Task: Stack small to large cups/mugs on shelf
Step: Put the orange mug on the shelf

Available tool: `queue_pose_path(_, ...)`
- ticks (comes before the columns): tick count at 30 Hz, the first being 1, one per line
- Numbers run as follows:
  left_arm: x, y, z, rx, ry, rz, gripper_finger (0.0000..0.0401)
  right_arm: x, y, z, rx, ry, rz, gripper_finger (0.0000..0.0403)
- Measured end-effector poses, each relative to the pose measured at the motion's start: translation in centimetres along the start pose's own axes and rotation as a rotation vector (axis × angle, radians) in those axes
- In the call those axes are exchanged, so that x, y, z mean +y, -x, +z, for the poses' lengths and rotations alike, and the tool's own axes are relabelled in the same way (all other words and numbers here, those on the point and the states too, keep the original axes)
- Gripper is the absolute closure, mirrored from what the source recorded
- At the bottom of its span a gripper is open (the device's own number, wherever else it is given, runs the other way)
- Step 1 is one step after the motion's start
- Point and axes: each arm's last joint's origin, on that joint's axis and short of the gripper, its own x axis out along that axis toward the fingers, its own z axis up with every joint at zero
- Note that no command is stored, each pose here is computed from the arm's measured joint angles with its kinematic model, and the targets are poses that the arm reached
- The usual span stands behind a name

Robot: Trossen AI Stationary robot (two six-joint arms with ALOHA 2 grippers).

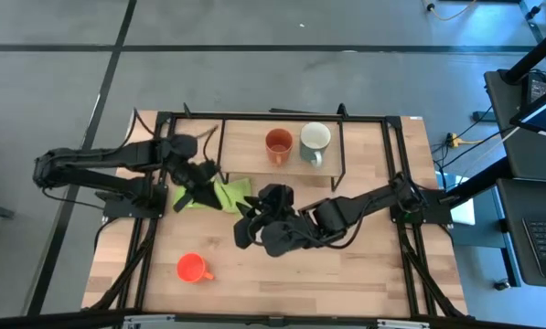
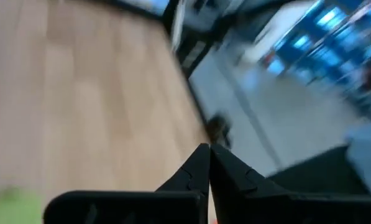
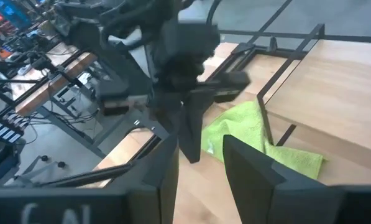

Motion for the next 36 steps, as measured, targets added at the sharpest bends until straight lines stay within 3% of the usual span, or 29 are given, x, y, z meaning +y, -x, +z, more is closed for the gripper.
queue_pose_path(6, -3.0, 1.0, -4.4, 0.262, 0.002, 0.253, 0.0397, 0.8, 1.6, -1.0, -0.019, 0.005, 0.019, 0.0275)
queue_pose_path(10, -5.1, 2.5, -6.0, 0.264, 0.057, 0.320, 0.0388, 1.2, 2.6, -1.6, -0.048, 0.013, 0.015, 0.0275)
queue_pose_path(16, -6.9, 4.1, -7.2, 0.202, 0.212, 0.303, 0.0352, 1.5, 3.2, -2.1, -0.029, 0.020, 0.038, 0.0275)
queue_pose_path(21, -8.0, 4.0, -8.0, 0.266, 0.324, 0.237, 0.0316, 1.8, 3.3, -2.4, 0.063, 0.013, 0.108, 0.0275)
queue_pose_path(27, -9.1, 2.3, -8.8, 0.365, 0.372, 0.264, 0.0309, 2.1, 4.0, -2.8, 0.077, 0.022, 0.124, 0.0275)
queue_pose_path(36, -10.3, -1.9, -11.0, 0.451, 0.326, 0.490, 0.0310, 2.2, 4.2, -3.0, 0.108, 0.029, 0.147, 0.0275)
